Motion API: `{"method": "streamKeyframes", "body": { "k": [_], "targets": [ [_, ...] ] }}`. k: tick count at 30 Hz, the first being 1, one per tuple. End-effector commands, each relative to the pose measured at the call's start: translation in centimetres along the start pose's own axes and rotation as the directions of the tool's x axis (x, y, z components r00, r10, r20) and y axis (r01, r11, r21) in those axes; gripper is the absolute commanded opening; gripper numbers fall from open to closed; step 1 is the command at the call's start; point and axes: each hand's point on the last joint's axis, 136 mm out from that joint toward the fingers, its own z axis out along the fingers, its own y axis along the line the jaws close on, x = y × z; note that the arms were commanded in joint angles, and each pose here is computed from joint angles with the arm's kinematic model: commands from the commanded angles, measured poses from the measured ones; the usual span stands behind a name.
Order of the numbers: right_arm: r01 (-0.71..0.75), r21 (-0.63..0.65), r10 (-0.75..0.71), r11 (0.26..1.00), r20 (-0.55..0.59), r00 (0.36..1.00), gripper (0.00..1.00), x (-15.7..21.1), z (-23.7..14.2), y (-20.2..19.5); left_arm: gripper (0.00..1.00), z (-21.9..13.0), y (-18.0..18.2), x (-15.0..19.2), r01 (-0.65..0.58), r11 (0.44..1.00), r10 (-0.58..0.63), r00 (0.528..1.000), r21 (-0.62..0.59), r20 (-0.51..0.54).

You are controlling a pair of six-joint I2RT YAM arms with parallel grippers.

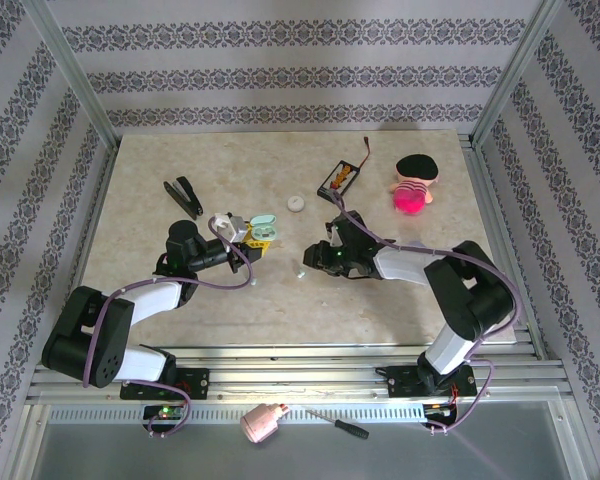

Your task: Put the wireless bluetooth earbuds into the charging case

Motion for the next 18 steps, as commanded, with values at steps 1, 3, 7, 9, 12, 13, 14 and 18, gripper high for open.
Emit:
{"method": "streamKeyframes", "body": {
  "k": [1, 3, 7, 9, 12, 13, 14, 18],
  "targets": [
    [0.011, -0.044, -0.012, 0.999, -0.028, 1.0, 0.37, 0.3, 0.9, 1.4, 0.18, -0.1, -0.1, -0.3, -0.033, 0.999, 0.033, 0.999, 0.019, 0.023],
    [0.013, -0.049, -0.015, 0.999, -0.041, 0.999, 0.37, 0.5, 1.3, 1.5, 0.18, -0.1, -0.1, -0.3, -0.03, 0.999, 0.03, 0.999, 0.017, 0.024],
    [0.017, -0.046, -0.019, 0.999, -0.05, 0.999, 0.37, 0.7, 1.8, 1.3, 0.18, -0.1, -0.2, -0.3, -0.03, 0.999, 0.03, 0.999, 0.021, 0.023],
    [0.016, -0.047, -0.019, 0.999, -0.056, 0.998, 0.37, 0.8, 2.0, 1.2, 0.18, -0.2, -0.2, -0.4, -0.033, 0.999, 0.032, 0.999, 0.021, 0.024],
    [0.02, -0.047, -0.023, 0.999, -0.064, 0.998, 0.36, 0.9, 2.3, 1.2, 0.18, -0.2, -0.2, -0.4, -0.033, 0.999, 0.032, 0.999, 0.021, 0.025],
    [0.02, -0.049, -0.023, 0.999, -0.067, 0.997, 0.36, 1.0, 2.4, 1.2, 0.18, -0.1, -0.2, -0.4, -0.033, 0.999, 0.033, 0.999, 0.023, 0.024],
    [0.018, -0.054, -0.022, 0.998, -0.072, 0.997, 0.36, 1.0, 2.5, 1.2, 0.18, -0.1, -0.2, -0.4, -0.033, 0.999, 0.032, 0.999, 0.022, 0.025],
    [0.021, -0.064, -0.027, 0.998, -0.082, 0.996, 0.36, 1.2, 2.7, 1.4, 0.18, -0.1, -0.2, -0.4, -0.033, 0.999, 0.033, 0.999, 0.026, 0.026]
  ]
}}
